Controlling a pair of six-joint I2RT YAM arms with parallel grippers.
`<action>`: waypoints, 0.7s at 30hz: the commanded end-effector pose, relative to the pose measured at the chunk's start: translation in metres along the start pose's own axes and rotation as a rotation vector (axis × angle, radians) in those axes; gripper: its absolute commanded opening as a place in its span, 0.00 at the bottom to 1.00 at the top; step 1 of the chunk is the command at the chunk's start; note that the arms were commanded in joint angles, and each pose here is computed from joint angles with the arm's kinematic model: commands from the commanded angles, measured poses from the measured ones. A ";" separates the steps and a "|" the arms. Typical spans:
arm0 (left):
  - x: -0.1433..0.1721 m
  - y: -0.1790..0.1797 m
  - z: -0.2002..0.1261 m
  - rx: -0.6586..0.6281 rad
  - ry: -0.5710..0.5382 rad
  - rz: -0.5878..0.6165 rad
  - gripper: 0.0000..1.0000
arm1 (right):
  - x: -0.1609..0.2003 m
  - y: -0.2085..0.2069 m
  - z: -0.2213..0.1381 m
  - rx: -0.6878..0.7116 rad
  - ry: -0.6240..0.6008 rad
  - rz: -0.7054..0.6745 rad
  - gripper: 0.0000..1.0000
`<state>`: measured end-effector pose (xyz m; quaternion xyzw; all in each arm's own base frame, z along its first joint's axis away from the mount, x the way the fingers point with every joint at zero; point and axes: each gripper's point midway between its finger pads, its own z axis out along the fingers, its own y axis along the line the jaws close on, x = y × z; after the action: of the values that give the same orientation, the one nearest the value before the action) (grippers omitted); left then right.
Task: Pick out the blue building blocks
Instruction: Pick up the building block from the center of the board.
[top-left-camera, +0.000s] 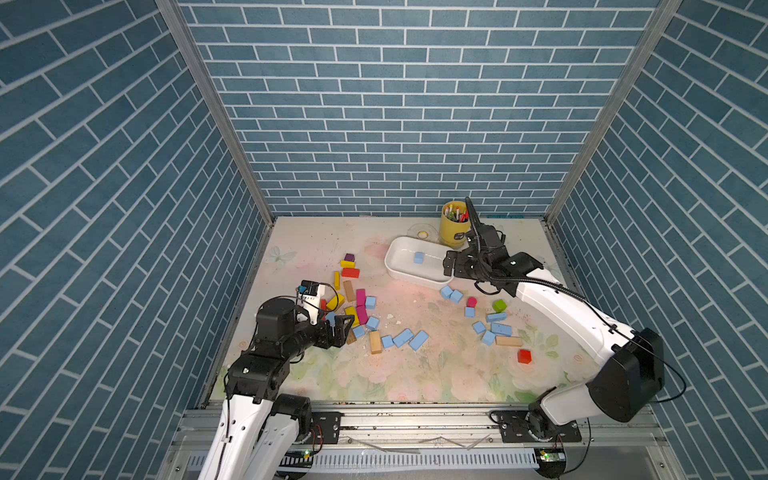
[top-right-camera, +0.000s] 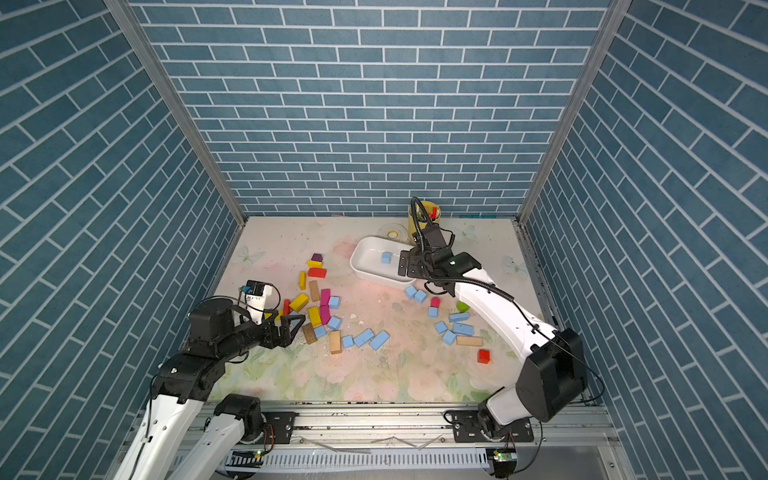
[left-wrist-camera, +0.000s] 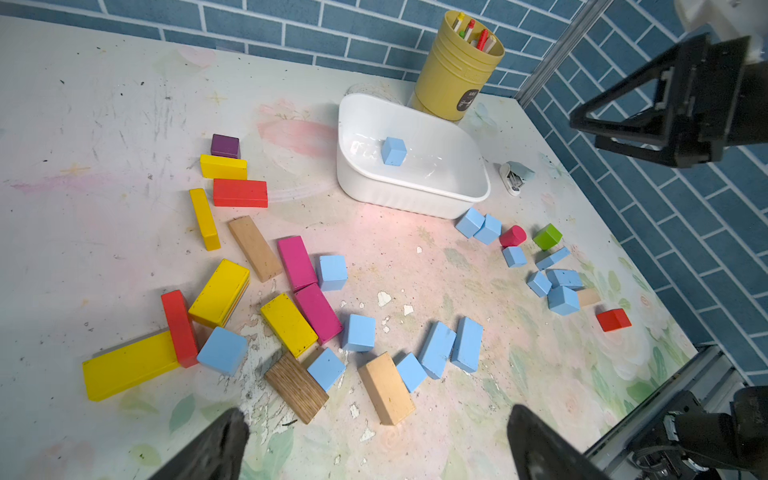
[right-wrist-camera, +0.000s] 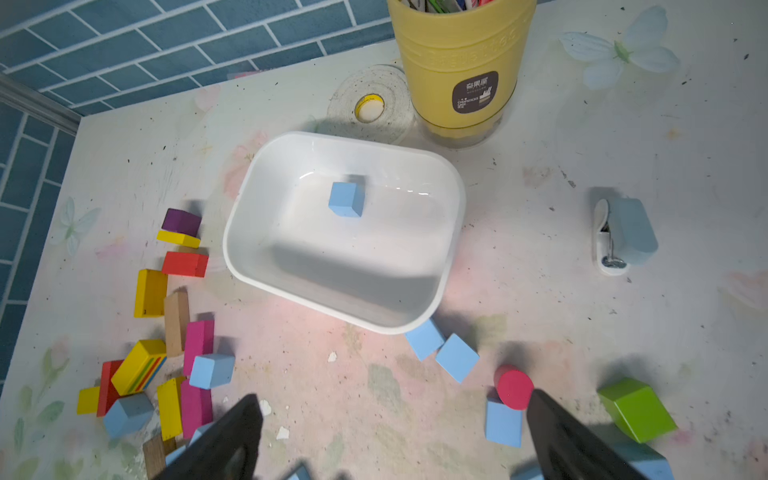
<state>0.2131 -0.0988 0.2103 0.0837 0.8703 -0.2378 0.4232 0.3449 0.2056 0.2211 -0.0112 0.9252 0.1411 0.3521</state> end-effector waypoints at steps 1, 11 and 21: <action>0.003 0.009 0.001 -0.051 0.012 -0.023 1.00 | 0.000 -0.002 -0.022 -0.037 -0.041 -0.071 0.99; 0.005 0.048 -0.008 -0.296 -0.004 -0.228 0.99 | 0.037 -0.003 -0.060 -0.179 -0.039 -0.146 0.99; 0.000 0.062 -0.024 -0.413 -0.105 -0.468 0.98 | 0.068 0.022 -0.072 -0.410 -0.032 -0.281 0.99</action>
<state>0.2191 -0.0428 0.1976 -0.1555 0.8868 -0.1536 0.4073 0.2523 0.1986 0.2241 -0.1526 0.8889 0.2411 0.3583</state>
